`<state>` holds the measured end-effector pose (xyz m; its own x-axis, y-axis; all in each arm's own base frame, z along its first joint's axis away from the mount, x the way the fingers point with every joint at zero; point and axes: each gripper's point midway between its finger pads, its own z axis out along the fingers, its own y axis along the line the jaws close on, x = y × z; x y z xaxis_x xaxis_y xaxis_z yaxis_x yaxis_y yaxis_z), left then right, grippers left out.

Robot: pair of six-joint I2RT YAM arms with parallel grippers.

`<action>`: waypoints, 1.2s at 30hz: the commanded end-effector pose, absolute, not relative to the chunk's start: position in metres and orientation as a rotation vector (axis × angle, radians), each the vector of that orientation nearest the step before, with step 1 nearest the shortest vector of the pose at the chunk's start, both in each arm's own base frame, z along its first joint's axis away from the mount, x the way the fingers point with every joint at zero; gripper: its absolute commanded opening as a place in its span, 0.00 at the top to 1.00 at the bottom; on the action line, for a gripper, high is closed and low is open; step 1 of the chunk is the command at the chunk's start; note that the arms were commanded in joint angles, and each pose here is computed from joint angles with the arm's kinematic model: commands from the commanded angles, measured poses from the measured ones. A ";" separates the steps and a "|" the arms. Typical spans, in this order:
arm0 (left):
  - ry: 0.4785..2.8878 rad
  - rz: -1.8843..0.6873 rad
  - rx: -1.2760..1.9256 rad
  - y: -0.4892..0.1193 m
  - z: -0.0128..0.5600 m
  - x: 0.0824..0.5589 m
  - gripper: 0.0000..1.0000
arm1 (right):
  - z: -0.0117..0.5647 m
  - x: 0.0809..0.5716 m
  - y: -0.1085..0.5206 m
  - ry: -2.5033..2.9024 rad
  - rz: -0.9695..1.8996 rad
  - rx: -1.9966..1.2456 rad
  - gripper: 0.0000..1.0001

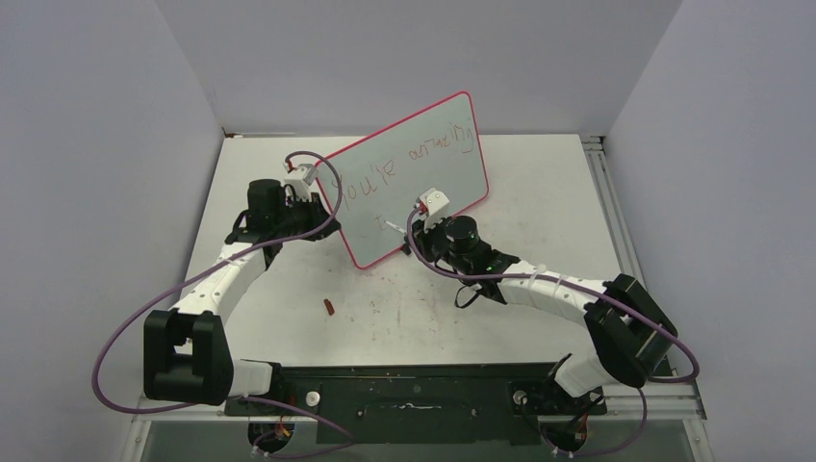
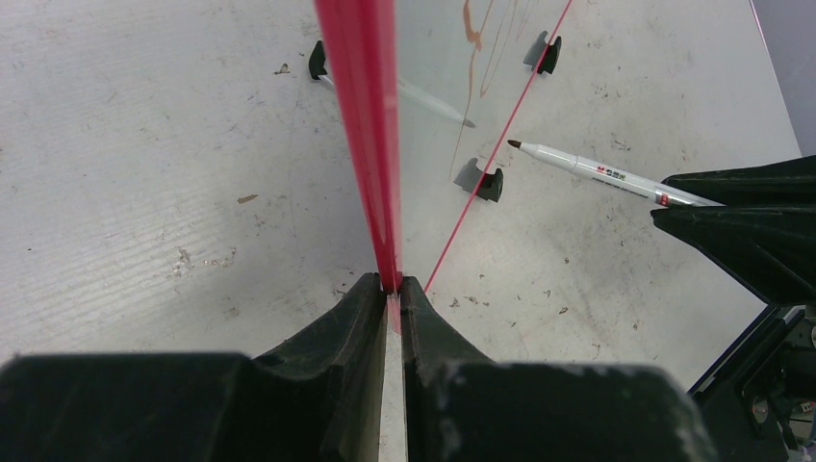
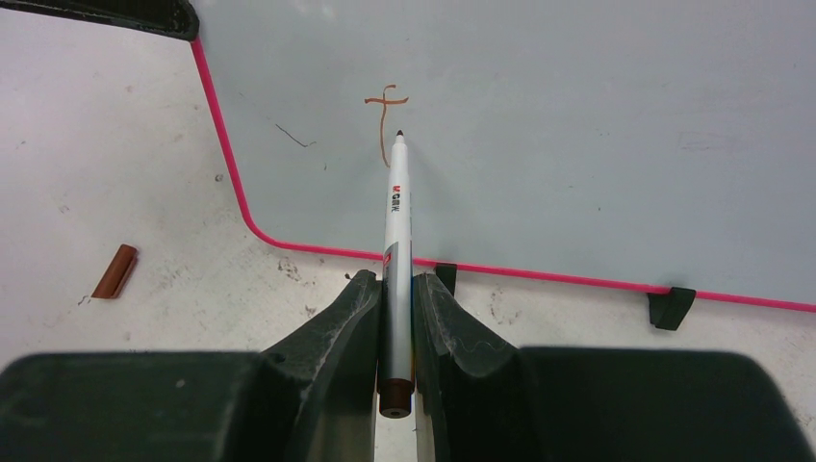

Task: Write a sentence on the whiteboard

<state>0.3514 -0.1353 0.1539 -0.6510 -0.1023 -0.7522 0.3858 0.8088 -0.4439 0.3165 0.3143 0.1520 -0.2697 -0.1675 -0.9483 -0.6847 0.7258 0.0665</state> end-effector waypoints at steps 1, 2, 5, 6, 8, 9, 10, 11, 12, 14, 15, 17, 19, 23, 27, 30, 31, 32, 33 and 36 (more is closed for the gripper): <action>2.100 -0.765 0.248 -0.143 0.177 0.359 0.93 | 0.183 0.328 0.330 1.713 0.615 -0.632 0.95; 2.100 -0.766 0.247 -0.143 0.176 0.359 0.93 | 0.183 0.329 0.330 1.714 0.613 -0.630 0.95; 2.101 -0.764 0.246 -0.143 0.176 0.359 0.93 | 0.181 0.331 0.331 1.718 0.606 -0.628 0.95; 2.100 -0.764 0.247 -0.143 0.177 0.359 0.93 | 0.181 0.332 0.331 1.718 0.604 -0.628 0.95; 2.101 -0.763 0.246 -0.143 0.177 0.359 0.93 | 0.181 0.333 0.332 1.719 0.601 -0.628 0.95; 2.100 -0.763 0.246 -0.143 0.177 0.359 0.92 | 0.180 0.333 0.332 1.721 0.598 -0.628 0.95; 2.100 -0.765 0.247 -0.143 0.177 0.359 0.93 | 0.180 0.334 0.332 1.721 0.597 -0.628 0.95; 2.099 -0.766 0.248 -0.143 0.177 0.358 0.93 | 0.179 0.334 0.332 1.722 0.595 -0.627 0.95; 2.098 -0.764 0.248 -0.143 0.177 0.358 0.93 | 0.179 0.335 0.332 1.723 0.593 -0.626 0.95; 2.098 -0.762 0.249 -0.143 0.177 0.359 0.93 | 0.178 0.336 0.332 1.727 0.587 -0.622 0.95; 2.098 -0.763 0.249 -0.143 0.177 0.359 0.92 | 0.177 0.336 0.331 1.731 0.580 -0.619 0.95; 2.098 -0.762 0.248 -0.143 0.177 0.359 0.93 | 0.174 0.338 0.329 1.741 0.565 -0.609 0.95; 2.099 -0.763 0.249 -0.143 0.177 0.358 0.93 | 0.173 0.339 0.327 1.747 0.551 -0.604 0.95; 2.096 -0.764 0.250 -0.143 0.178 0.358 0.93 | 0.172 0.340 0.321 1.752 0.527 -0.584 0.95; 2.096 -0.765 0.249 -0.143 0.178 0.358 0.93 | 0.170 0.339 0.319 1.760 0.522 -0.582 0.95; 2.095 -0.765 0.249 -0.143 0.179 0.358 0.93 | 0.170 0.338 0.317 1.762 0.524 -0.578 0.95; 2.095 -0.765 0.249 -0.143 0.179 0.358 0.93 | 0.170 0.338 0.317 1.762 0.525 -0.578 0.95; 2.095 -0.766 0.250 -0.143 0.179 0.358 0.93 | 0.169 0.339 0.315 1.766 0.511 -0.568 0.95; 2.093 -0.765 0.249 -0.143 0.179 0.358 0.93 | 0.168 0.340 0.313 1.769 0.498 -0.558 0.95; 2.094 -0.766 0.250 -0.143 0.179 0.358 0.93 | 0.167 0.340 0.311 1.772 0.493 -0.554 0.95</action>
